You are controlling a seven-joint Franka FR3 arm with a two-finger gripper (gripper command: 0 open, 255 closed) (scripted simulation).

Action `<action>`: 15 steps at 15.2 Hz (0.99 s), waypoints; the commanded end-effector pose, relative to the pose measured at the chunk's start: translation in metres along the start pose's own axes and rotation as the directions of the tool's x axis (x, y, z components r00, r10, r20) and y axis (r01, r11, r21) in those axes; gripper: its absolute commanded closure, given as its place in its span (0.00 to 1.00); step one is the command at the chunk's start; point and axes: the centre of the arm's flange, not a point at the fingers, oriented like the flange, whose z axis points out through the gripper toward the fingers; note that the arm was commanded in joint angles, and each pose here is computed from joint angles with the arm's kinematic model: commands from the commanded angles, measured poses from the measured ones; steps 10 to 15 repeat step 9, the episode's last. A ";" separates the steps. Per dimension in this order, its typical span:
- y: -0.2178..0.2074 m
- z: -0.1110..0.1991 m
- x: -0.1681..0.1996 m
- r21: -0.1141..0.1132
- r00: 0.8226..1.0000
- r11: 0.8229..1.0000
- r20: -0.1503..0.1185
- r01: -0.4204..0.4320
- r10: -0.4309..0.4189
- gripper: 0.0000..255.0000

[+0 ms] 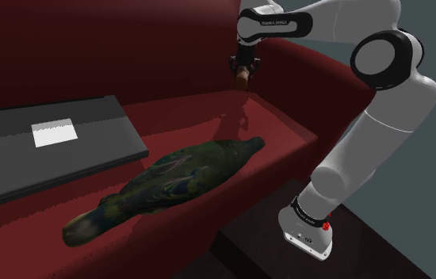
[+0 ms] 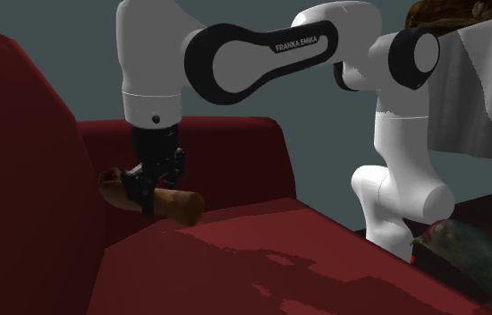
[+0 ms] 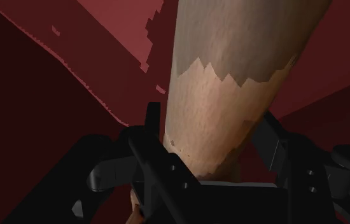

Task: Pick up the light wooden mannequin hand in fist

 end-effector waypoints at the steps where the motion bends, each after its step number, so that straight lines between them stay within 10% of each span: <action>1: 0.003 -0.012 0.003 0.005 1.000 1.000 -0.008 -0.003 0.003 1.00; 15: 0.009 -0.044 0.009 0.005 1.000 1.000 -0.008 -0.003 0.003 1.00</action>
